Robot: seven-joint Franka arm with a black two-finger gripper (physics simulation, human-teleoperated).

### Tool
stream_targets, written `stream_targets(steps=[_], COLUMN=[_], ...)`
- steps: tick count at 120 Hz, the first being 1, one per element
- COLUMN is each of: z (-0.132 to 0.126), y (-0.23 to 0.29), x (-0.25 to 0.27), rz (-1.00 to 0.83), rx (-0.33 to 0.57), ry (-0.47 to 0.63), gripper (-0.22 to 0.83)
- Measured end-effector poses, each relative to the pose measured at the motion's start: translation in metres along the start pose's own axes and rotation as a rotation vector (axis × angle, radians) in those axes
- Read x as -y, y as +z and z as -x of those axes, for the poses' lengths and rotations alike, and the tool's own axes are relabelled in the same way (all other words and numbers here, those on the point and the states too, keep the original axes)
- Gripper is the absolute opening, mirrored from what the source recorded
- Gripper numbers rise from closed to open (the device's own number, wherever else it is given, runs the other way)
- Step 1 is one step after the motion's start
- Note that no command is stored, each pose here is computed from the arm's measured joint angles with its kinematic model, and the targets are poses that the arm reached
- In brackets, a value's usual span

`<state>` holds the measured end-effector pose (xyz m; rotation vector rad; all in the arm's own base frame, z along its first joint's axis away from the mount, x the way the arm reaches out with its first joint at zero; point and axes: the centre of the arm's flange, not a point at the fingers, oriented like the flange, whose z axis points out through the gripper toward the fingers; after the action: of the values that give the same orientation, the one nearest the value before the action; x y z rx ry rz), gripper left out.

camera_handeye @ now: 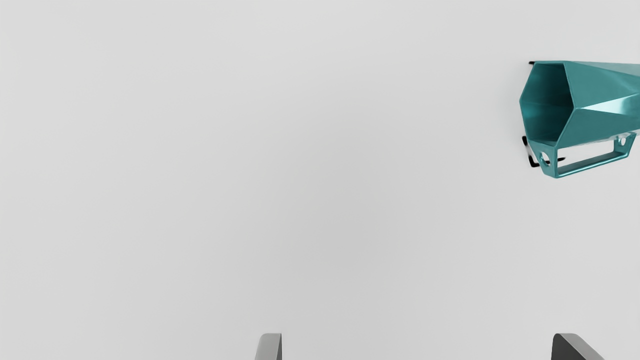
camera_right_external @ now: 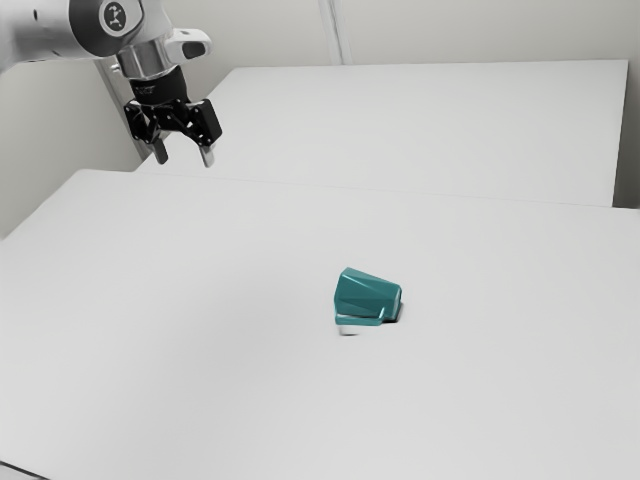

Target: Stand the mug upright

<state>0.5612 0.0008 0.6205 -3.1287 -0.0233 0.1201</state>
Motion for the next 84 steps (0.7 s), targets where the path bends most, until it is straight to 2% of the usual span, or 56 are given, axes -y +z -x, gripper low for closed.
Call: stream_targets(steps=[44, 84], z=[-0.001, -0.022], y=[0.007, 0.093], x=[-0.009, -0.017], rz=[0.049, 0.344], rx=[-0.008, -0.082], ry=[0.005, 0.036], gripper=[0.60, 0.60])
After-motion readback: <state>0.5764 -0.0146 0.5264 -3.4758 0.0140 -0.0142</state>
